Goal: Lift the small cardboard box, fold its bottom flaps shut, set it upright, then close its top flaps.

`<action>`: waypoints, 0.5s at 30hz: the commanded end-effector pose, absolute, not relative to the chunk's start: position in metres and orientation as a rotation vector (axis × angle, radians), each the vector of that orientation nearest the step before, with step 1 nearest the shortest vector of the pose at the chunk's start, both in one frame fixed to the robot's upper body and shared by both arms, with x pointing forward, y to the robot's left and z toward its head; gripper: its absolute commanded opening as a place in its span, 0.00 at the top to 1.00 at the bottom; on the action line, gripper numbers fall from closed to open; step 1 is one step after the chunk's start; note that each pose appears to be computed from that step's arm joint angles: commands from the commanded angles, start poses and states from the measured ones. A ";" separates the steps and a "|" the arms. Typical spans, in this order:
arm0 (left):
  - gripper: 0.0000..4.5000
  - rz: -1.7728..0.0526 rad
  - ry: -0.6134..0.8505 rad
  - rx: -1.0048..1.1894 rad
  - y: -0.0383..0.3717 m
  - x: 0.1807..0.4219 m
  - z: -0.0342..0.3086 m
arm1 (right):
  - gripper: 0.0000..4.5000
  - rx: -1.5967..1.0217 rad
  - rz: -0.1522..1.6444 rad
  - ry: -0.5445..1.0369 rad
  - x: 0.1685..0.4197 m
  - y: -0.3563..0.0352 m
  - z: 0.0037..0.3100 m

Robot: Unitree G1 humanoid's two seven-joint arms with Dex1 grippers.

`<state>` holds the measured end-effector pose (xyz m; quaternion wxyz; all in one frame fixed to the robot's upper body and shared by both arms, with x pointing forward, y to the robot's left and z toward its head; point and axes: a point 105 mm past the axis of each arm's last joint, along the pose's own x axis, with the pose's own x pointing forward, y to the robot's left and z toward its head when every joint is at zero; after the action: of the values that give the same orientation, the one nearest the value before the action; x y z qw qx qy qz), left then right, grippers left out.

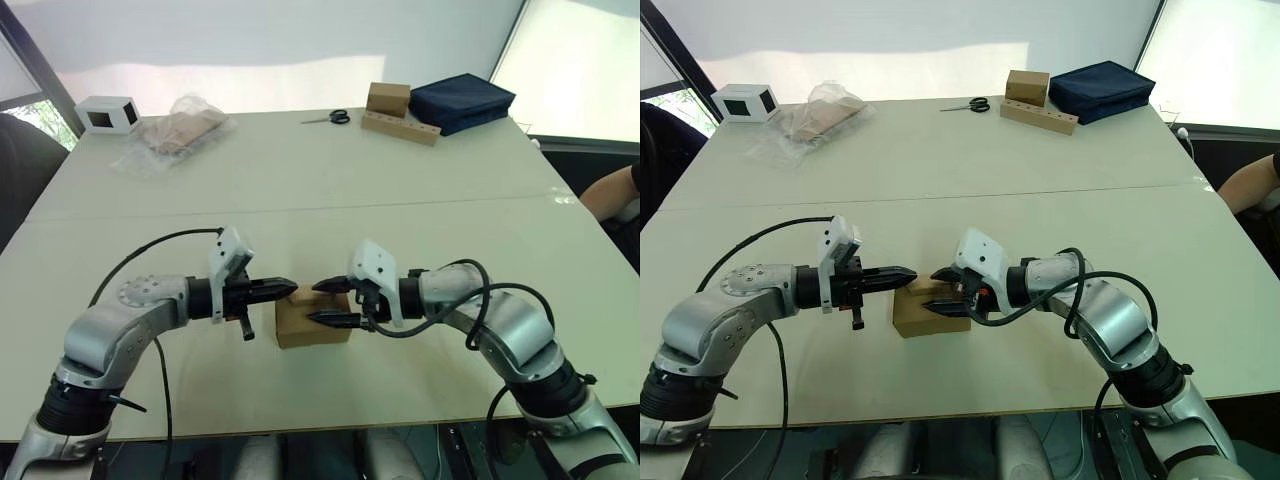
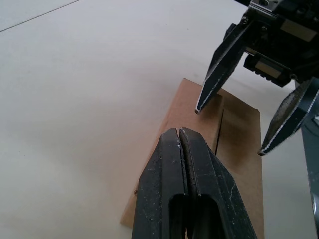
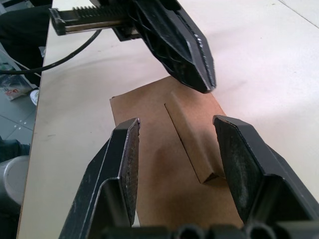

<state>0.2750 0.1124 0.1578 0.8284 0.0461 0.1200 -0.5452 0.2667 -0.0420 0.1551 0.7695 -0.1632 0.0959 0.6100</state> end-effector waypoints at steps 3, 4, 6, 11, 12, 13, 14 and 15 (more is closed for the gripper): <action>1.00 -1.172 0.237 0.157 0.110 0.270 0.160 | 0.47 -0.342 1.346 0.171 0.259 -0.042 0.162; 1.00 -1.173 0.242 0.163 0.109 0.269 0.157 | 0.47 -0.347 1.348 0.180 0.258 -0.043 0.160; 1.00 -1.180 0.259 0.192 0.107 0.268 0.151 | 0.47 -0.362 1.355 0.201 0.257 -0.042 0.155; 1.00 -1.188 0.283 0.244 0.105 0.266 0.141 | 0.47 -0.418 1.347 0.246 0.257 -0.042 0.143; 1.00 -1.196 0.287 0.253 0.105 0.265 0.139 | 0.47 -0.428 1.344 0.253 0.257 -0.042 0.141; 1.00 -1.203 0.291 0.269 0.104 0.264 0.137 | 0.47 -0.436 1.339 0.259 0.257 -0.042 0.139; 1.00 -1.205 0.293 0.284 0.104 0.263 0.135 | 0.47 -0.441 1.337 0.262 0.258 -0.042 0.138; 1.00 -1.205 0.294 0.293 0.104 0.263 0.134 | 0.47 -0.445 1.335 0.264 0.258 -0.042 0.138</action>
<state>0.2683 0.1061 0.1418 0.8128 0.1251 0.1254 -0.5549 0.2611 -0.0439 0.1400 0.7604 -0.1925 0.1176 0.6091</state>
